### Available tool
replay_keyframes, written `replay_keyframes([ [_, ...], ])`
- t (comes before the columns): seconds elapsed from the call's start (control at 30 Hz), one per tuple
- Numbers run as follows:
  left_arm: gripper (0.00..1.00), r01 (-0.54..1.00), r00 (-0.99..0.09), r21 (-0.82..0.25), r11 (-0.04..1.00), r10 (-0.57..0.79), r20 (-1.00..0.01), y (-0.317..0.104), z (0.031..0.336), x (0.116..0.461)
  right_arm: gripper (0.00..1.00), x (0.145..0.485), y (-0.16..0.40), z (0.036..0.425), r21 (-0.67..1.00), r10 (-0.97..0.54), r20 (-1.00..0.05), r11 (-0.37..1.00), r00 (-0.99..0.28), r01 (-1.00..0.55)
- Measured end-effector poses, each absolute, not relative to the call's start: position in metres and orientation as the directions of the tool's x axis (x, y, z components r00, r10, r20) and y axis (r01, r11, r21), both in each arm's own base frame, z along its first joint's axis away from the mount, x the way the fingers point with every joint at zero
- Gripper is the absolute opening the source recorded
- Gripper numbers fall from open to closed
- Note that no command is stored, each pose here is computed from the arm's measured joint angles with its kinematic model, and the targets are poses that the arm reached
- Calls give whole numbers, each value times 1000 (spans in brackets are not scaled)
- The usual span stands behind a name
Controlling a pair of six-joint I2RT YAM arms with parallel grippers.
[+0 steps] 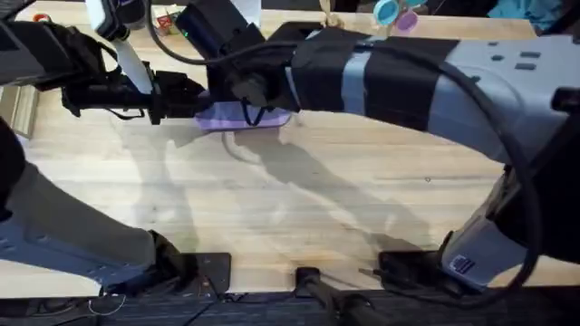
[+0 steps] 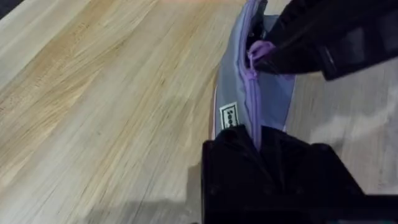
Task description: Unzip the bag, pick up the pens from the table one at a time and place them inside, then zip the bag closed.
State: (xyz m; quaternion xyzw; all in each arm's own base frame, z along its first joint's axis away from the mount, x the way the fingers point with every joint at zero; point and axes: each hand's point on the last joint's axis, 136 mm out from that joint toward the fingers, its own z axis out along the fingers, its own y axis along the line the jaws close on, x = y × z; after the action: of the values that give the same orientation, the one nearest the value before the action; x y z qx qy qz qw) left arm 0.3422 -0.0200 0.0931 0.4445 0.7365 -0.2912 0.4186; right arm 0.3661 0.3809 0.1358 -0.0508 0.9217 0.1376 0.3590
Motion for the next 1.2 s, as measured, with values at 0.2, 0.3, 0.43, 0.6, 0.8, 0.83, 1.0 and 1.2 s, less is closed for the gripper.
replay_keyframes([
  [0.2,42,899,-254,-57,435,410,-876,-20,93,342,29,371,366,130,201,2,-647,965,-762,-168],
  [0.3,42,899,-253,-57,434,409,-877,-21,94,342,29,373,354,129,189,0,-629,970,-777,-153],
  [0.43,43,899,-252,-57,434,408,-877,-21,94,342,29,380,338,127,196,15,-598,972,-801,-128],
  [0.6,43,900,-248,-54,433,406,-879,-21,94,343,29,397,310,122,200,56,-565,977,-824,-71],
  [0.8,43,901,-246,-54,430,404,-881,-22,95,343,29,411,274,115,188,102,-524,982,-845,2],
  [0.83,42,902,-246,-55,429,404,-881,-23,95,343,29,413,270,114,187,109,-519,982,-848,11],
  [1.0,43,903,-244,-55,427,402,-883,-24,95,343,28,422,244,111,179,149,-494,982,-856,67],
  [1.2,43,909,-236,-59,412,392,-889,-30,98,342,28,426,222,107,188,186,-450,976,-873,111],
])
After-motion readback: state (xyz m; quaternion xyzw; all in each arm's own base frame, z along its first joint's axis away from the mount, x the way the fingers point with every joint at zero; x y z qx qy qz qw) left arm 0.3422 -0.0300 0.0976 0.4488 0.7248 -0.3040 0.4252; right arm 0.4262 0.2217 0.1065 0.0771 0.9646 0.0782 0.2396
